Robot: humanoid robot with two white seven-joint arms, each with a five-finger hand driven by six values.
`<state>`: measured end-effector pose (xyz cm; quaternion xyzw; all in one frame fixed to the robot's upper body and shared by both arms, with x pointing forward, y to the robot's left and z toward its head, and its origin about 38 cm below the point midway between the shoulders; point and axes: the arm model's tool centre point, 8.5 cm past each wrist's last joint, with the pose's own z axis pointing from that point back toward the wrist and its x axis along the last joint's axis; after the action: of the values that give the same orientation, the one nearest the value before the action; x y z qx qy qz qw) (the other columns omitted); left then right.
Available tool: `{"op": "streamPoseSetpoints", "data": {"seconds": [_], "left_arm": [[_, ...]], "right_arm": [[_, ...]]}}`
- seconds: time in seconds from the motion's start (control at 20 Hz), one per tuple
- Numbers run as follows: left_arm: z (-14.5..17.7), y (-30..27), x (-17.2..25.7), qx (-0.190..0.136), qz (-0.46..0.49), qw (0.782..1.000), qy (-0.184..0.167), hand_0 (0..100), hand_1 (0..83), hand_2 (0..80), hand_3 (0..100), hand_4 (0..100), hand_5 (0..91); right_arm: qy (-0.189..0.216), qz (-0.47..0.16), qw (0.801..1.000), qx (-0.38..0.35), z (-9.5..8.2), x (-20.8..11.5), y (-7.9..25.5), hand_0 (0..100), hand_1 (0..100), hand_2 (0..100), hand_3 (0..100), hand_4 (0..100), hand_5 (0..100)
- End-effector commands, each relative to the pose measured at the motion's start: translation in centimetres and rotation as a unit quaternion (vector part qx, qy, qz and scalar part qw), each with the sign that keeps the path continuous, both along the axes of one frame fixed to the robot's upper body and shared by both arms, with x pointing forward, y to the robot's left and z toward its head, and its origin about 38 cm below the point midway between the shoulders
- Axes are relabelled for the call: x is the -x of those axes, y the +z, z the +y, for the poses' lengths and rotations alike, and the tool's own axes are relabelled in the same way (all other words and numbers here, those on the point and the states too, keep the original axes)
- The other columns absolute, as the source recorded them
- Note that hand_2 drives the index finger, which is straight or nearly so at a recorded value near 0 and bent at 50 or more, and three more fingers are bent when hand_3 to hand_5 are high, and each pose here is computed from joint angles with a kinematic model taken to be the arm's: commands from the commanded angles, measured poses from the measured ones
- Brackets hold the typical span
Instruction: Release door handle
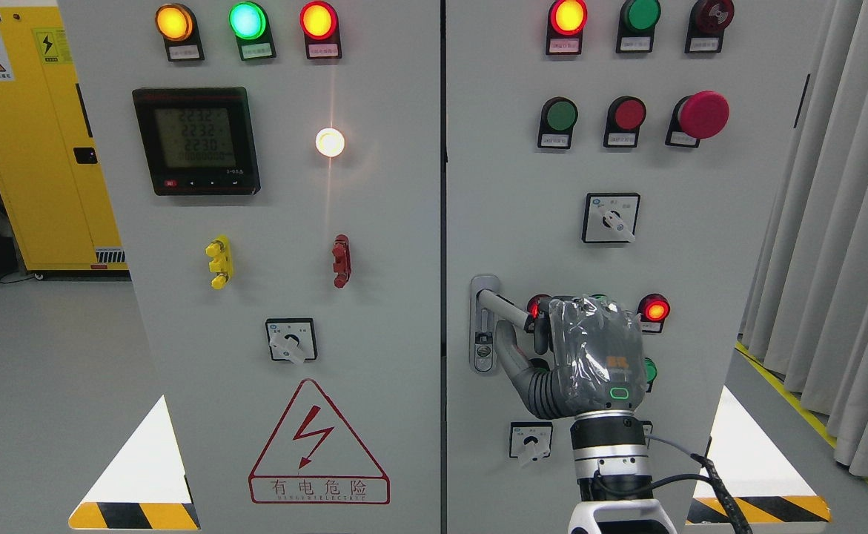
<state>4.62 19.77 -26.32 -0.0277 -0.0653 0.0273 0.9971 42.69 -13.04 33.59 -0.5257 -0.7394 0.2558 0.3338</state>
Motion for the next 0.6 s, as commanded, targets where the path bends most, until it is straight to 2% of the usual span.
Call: {"op": "streamPoseSetpoints", "data": {"seconds": [0.0, 0.55], "left_arm": [[0.00, 0.00, -0.01, 0.000, 0.000, 1.000, 0.000, 12, 55.6, 0.0, 0, 0, 0.0], [0.00, 0.00, -0.01, 0.000, 0.000, 1.000, 0.000, 12, 55.6, 0.0, 0, 0, 0.0]], "right_arm": [[0.000, -0.001, 1.000, 0.000, -0.06, 0.02, 0.11, 50, 48, 92, 100, 99, 100], [-0.001, -0.003, 1.000, 0.001, -0.11, -0.01, 0.29, 47, 49, 92, 100, 99, 100]]}}
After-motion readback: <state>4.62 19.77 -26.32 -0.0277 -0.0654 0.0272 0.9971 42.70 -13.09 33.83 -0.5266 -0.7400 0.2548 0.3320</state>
